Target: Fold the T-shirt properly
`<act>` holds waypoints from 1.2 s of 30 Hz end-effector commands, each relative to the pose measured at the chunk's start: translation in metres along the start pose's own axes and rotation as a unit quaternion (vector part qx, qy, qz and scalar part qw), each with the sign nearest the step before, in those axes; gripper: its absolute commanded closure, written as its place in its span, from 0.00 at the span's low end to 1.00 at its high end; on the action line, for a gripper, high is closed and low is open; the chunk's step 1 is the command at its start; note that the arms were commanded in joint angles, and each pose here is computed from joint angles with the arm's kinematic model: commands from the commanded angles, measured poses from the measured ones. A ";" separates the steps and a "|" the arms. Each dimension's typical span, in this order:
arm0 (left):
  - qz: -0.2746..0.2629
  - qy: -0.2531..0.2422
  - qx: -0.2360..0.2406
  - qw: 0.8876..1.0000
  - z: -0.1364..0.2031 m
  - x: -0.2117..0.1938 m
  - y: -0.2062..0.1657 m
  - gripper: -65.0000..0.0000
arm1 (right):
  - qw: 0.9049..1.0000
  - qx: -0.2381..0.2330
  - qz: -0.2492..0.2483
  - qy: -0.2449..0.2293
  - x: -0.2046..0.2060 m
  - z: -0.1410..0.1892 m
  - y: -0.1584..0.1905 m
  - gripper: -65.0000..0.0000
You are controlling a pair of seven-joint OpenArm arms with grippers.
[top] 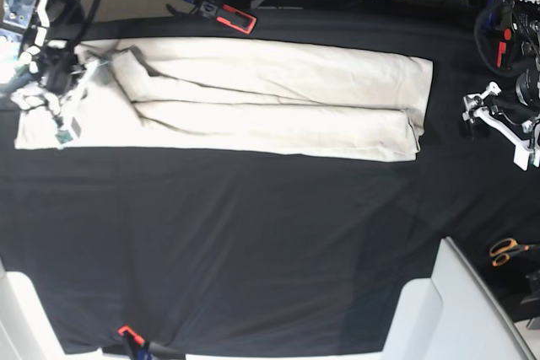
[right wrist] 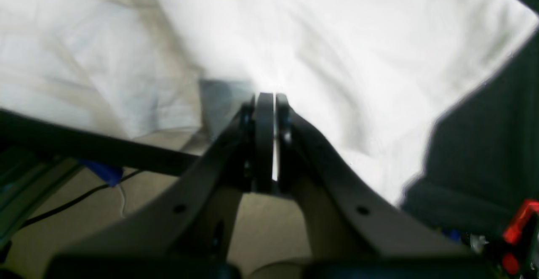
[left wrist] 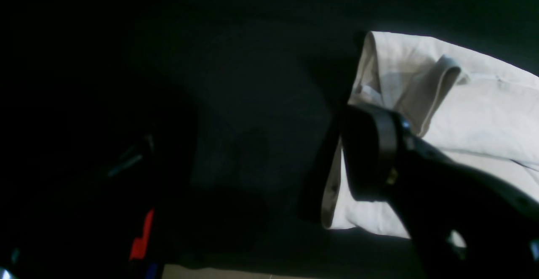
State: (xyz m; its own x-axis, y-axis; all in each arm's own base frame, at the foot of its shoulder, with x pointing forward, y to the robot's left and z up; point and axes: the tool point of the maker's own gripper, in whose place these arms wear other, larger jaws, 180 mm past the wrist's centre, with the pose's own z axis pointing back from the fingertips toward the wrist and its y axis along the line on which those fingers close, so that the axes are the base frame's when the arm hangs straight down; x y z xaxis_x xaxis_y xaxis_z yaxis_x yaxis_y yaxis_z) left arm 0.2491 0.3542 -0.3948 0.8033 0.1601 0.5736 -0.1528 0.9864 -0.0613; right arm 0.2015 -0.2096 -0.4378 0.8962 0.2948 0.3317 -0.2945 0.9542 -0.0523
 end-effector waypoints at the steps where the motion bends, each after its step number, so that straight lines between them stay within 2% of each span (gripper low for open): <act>1: -0.008 -0.020 0.006 1.000 0.006 0.015 0.006 0.21 | 1.000 -0.004 -0.001 -0.011 0.007 0.001 -0.006 1.00; 4: -0.008 -0.020 0.006 1.000 0.006 0.015 0.006 0.21 | 1.000 0.007 -0.014 0.013 -0.008 -0.010 -0.006 1.00; 10: -0.008 -0.020 0.006 1.000 0.006 0.015 0.006 0.21 | 0.998 -0.002 -0.062 0.022 -0.039 -0.018 -0.029 1.00; 15: -0.007 -0.021 0.005 1.000 0.006 0.015 0.005 0.21 | 0.997 -0.007 -0.066 0.038 -0.050 -0.018 -0.038 1.00; 19: -0.007 -0.020 0.005 1.000 0.005 0.015 0.005 0.21 | 0.998 -0.030 -0.054 0.025 -0.037 -0.002 -0.046 1.00; 22: -0.007 -0.019 0.005 1.000 0.005 0.014 0.005 0.21 | 0.997 -0.071 -0.030 -0.021 -0.004 0.024 -0.060 1.00; 25: -0.007 -0.019 0.005 1.000 0.005 0.014 0.005 0.21 | 0.993 -0.096 -0.019 -0.060 0.035 0.036 -0.083 1.00; 30: 0.000 -0.022 0.003 1.000 0.005 0.014 0.004 0.20 | 0.995 -0.057 -0.063 -0.058 0.060 -0.001 -0.119 1.00; 36: 0.007 -0.023 -0.002 1.000 0.003 0.011 -0.001 0.20 | 0.989 0.009 -0.136 -0.059 0.049 -0.052 -0.136 1.00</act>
State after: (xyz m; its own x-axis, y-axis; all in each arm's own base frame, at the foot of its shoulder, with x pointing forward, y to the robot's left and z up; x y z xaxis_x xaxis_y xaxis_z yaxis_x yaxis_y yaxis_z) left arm 0.2469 0.3464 -0.4006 0.7983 0.1879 0.5722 -0.1662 0.9819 -0.0906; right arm 0.2899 -0.3093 -0.4786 0.9147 0.0149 0.4038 -0.0591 0.9935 0.0974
